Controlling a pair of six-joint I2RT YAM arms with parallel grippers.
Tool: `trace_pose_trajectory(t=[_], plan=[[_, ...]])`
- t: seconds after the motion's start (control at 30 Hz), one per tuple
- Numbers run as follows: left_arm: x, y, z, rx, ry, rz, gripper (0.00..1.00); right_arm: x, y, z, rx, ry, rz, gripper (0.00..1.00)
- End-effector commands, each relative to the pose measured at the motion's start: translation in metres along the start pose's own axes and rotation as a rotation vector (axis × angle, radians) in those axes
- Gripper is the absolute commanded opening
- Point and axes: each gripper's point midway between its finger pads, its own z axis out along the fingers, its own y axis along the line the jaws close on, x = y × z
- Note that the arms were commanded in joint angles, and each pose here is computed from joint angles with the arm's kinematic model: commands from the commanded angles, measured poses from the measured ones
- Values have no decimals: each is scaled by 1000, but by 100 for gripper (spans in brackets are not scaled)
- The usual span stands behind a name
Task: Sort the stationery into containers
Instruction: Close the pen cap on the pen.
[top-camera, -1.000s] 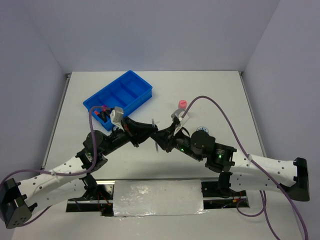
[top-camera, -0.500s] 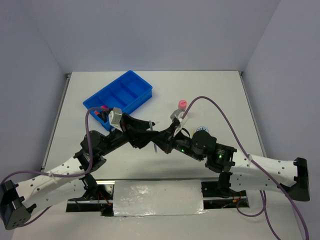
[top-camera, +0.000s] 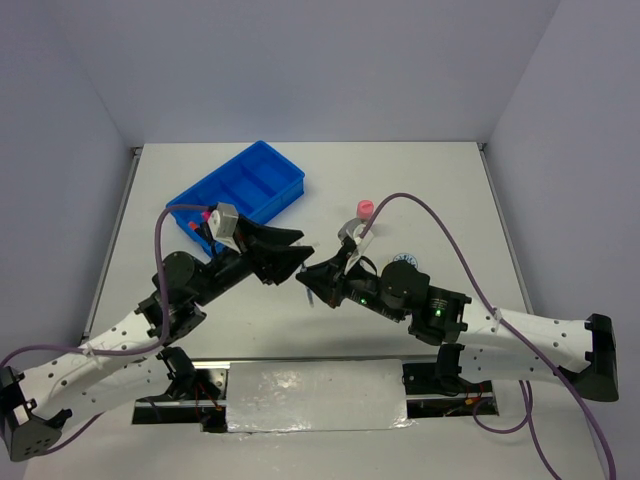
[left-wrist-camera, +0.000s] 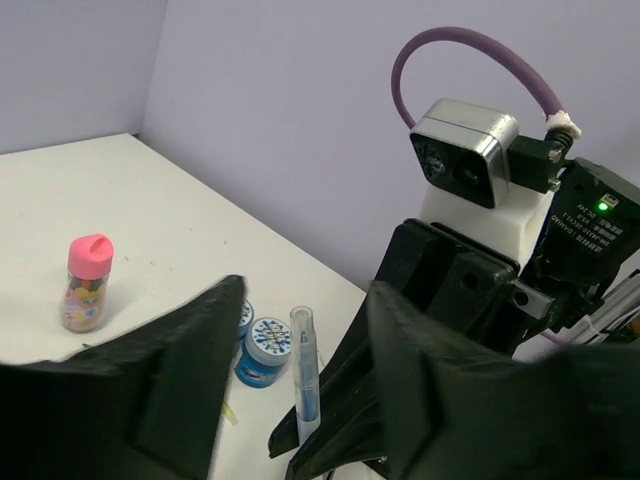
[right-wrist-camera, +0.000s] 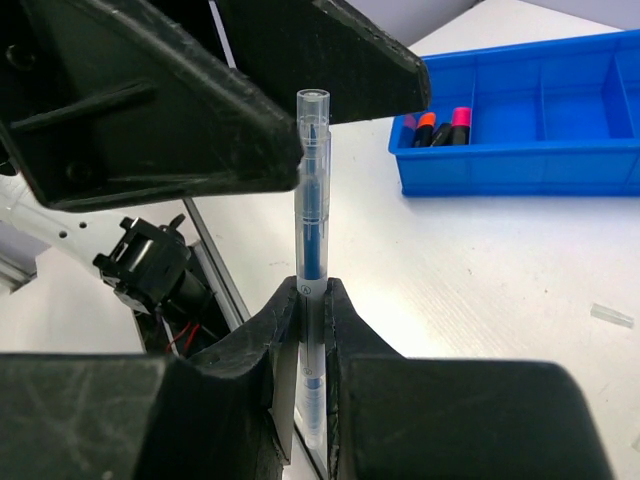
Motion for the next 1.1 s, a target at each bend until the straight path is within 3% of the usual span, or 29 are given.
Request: trace_pose_trajectory(t=[0.0, 0.07, 0.23, 0.27, 0.37, 0.53, 0.77, 1.07], plan=[[-20, -6, 3, 4, -48, 35, 61, -24, 9, -1, -22, -67, 9, 0], [-17, -6, 3, 8, -46, 24, 55, -26, 9, 0, -20, -65, 7, 0], [-8, -4, 6, 11, -18, 3, 25, -28, 10, 2, -21, -63, 3, 0], [-5, -5, 8, 14, -5, -3, 14, -29, 10, 2, -19, -63, 0, 0], [0, -3, 9, 14, 13, -11, 1, -36, 10, 4, -14, -73, -9, 0], [22, 2, 5, 11, 70, -40, 0, -75, 6, 9, 33, -149, -51, 0], [69, 6, -8, 45, 161, -93, 0, -174, 17, -9, 21, -380, -72, 0], [118, -1, -23, 66, 252, -126, 0, -239, 31, -18, 4, -485, -105, 0]])
